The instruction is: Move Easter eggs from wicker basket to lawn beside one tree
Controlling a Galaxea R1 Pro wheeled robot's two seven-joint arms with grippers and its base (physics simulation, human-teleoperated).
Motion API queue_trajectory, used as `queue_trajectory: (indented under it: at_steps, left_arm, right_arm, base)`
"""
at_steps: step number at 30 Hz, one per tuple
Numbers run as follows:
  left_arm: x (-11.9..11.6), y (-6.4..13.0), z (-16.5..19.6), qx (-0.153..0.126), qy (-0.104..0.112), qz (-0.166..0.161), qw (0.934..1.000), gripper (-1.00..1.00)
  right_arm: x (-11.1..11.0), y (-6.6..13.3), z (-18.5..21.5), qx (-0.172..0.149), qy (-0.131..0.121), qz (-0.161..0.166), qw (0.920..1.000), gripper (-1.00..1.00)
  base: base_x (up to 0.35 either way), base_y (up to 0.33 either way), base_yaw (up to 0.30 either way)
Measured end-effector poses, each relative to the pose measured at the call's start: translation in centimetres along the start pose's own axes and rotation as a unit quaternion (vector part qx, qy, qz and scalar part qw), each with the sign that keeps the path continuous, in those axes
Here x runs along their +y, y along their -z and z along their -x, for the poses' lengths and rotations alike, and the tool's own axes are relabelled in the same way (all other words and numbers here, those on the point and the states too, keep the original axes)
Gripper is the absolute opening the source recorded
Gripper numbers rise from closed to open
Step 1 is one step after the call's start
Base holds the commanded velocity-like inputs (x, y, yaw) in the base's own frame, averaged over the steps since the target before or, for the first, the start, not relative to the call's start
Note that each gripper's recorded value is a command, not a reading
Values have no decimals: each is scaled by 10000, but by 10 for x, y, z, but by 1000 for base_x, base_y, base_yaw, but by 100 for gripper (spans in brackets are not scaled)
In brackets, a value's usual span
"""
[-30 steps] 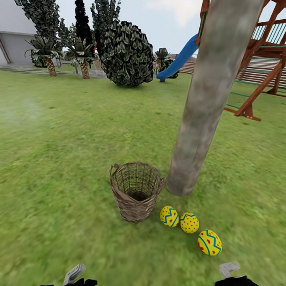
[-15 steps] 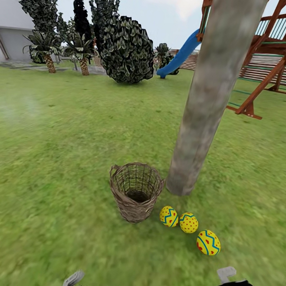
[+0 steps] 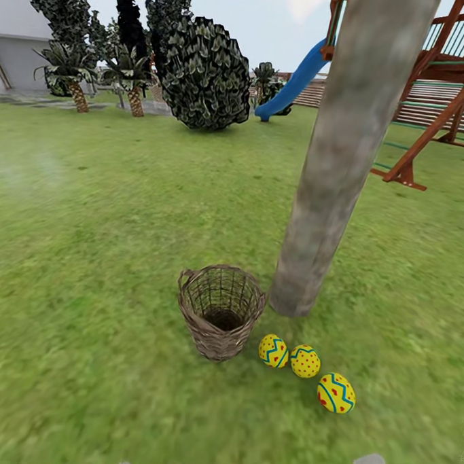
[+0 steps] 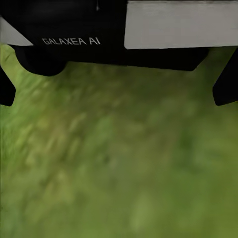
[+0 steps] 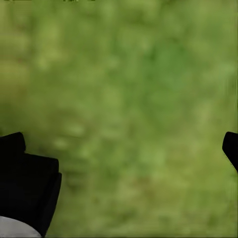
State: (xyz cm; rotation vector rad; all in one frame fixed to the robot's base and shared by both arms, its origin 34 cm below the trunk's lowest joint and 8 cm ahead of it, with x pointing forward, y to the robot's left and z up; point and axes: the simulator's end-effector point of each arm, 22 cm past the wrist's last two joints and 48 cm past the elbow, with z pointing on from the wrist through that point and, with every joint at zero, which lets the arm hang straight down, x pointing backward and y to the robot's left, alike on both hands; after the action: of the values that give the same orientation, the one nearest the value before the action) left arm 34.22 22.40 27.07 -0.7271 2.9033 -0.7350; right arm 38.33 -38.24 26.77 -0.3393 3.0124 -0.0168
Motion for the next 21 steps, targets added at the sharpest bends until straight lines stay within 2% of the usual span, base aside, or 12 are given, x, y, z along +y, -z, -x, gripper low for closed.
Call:
queue_trajectory:
  at_steps: [2, 5, 16, 21]
  left_arm:
    - [-2, 1, -7, 38, 11, 1, 10000, 100]
    - [-3, 5, -9, -89, -71, 13, 9999, 100]
    - [-4, 25, -14, -77, -56, 106, 9999, 100]
    - [2, 37, -17, -27, 6, 201, 9998, 100]
  right_arm:
    - [3, 2, -1, -127, 63, 23, 9999, 100]
    - [7, 7, -5, -191, 95, 51, 9998, 100]
    - [11, 24, -22, -67, 98, 79, 9999, 100]
    - [15, 34, -23, -290, 184, 109, 9994, 100]
  base:
    - [0, 0, 0]
    - [0, 0, 0]
    - [0, 0, 0]
    - [0, 0, 0]
